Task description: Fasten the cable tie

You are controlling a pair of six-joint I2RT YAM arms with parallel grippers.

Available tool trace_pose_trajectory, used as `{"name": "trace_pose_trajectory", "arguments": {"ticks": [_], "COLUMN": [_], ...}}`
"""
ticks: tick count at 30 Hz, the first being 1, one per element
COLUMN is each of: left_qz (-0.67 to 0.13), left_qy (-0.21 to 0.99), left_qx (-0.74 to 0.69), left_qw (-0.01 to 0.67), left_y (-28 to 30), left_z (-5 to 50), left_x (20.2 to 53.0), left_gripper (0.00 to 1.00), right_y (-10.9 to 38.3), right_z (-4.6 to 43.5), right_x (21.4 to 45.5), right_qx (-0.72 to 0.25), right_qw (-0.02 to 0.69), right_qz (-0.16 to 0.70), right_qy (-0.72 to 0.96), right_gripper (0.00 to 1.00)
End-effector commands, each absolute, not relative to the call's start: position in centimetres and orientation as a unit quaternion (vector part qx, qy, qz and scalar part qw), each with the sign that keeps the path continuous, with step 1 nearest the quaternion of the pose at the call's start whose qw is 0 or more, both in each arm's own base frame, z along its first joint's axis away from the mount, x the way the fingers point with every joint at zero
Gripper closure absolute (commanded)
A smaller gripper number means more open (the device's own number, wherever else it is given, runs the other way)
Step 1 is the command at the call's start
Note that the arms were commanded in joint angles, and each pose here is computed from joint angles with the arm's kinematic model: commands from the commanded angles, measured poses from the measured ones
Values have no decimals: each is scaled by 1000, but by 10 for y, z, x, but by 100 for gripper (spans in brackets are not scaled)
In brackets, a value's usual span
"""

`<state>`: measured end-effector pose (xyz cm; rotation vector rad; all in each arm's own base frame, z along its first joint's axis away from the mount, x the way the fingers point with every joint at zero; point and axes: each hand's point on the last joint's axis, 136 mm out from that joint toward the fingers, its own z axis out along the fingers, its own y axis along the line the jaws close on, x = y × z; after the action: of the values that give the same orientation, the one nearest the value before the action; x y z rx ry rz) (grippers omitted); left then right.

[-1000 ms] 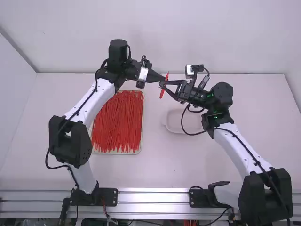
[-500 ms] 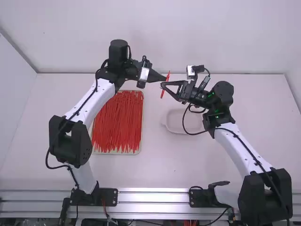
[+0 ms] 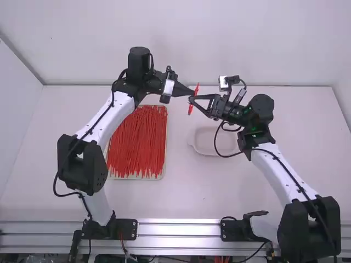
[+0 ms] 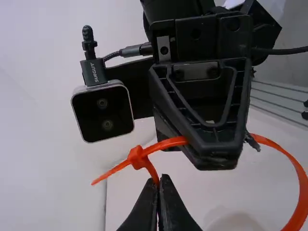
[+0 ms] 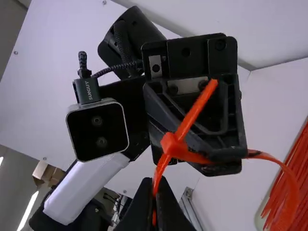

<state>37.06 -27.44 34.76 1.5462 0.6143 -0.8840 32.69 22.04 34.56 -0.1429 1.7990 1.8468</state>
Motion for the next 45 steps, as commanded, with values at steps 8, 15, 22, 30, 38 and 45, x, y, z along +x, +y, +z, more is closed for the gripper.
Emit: {"name": "trace_pose_trajectory", "arguments": {"ticks": [8,15,22,30,38,45], "left_qz": [-366,-372,-361,-353,-359,-359], "left_qy": [187,194,181,175,185,184], "left_qx": [682,680,684,685,682,683], "left_qw": [605,601,608,613,609,609], "left_y": [-276,-275,-274,-271,-269,-269], "left_z": [347,347,352,363,364,365], "left_x": [342,340,335,329,330,329], "left_gripper": [99,99,99,99,99,99], "right_y": [205,203,205,216,214,210], "right_z": [370,374,364,355,354,355], "right_x": [339,344,351,346,347,350], "right_qx": [-39,-33,-26,-56,-57,-52], "right_qw": [321,336,325,303,308,313], "right_qz": [683,679,679,686,683,681], "right_qy": [655,652,658,659,659,659], "right_gripper": [100,100,100,100,100,100]}}
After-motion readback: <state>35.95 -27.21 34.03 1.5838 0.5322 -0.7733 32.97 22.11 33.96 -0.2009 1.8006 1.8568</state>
